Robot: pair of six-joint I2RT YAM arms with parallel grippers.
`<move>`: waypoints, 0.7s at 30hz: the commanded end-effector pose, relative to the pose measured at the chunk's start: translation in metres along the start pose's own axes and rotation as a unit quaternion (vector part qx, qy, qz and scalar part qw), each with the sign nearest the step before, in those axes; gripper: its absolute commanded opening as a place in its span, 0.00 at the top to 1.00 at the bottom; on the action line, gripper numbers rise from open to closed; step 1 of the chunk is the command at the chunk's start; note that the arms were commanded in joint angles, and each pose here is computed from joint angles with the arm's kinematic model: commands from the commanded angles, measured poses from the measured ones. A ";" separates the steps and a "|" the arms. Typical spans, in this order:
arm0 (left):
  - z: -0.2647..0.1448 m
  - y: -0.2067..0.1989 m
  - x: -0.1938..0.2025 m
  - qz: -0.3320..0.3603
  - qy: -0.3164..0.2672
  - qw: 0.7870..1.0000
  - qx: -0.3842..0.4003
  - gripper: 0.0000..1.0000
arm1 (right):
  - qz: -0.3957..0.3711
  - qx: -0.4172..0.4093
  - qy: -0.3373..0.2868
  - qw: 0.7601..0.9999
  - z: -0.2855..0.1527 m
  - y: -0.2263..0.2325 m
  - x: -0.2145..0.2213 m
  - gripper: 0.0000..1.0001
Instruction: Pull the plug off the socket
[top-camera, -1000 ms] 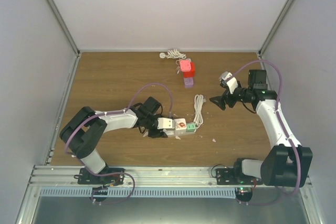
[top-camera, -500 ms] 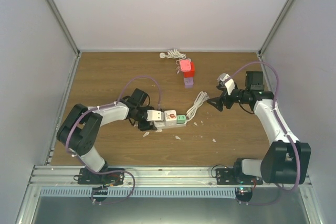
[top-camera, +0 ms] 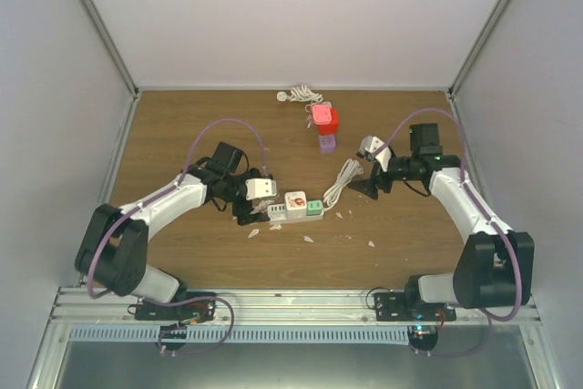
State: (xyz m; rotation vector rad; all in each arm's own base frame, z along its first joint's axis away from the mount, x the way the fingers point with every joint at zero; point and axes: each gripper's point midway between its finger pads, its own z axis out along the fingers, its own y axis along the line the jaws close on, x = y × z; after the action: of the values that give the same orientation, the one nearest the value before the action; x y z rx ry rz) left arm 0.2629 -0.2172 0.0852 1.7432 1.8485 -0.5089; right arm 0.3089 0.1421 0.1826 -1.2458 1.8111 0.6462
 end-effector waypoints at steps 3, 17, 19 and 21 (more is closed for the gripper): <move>-0.046 0.010 -0.048 -0.039 -0.088 0.994 -0.059 0.01 | -0.123 -0.076 -0.008 0.989 0.036 0.034 -0.003 0.01; -0.058 0.017 -0.062 -0.092 -0.121 0.985 -0.077 0.01 | -0.171 -0.175 -0.003 0.970 0.103 0.079 0.012 0.18; -0.060 0.018 -0.062 -0.083 -0.128 0.984 -0.093 0.01 | -0.169 -0.179 0.002 0.969 0.108 0.081 0.016 0.20; -0.060 0.016 -0.059 -0.073 -0.135 0.982 -0.105 0.01 | -0.166 -0.183 0.009 0.969 0.113 0.082 0.023 0.23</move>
State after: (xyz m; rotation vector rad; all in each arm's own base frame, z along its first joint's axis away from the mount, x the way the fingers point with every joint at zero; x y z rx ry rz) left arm 0.2685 -0.2268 0.1567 1.3820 1.8717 -0.5918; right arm 0.2693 0.2426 0.1113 -1.7314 1.5172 0.7916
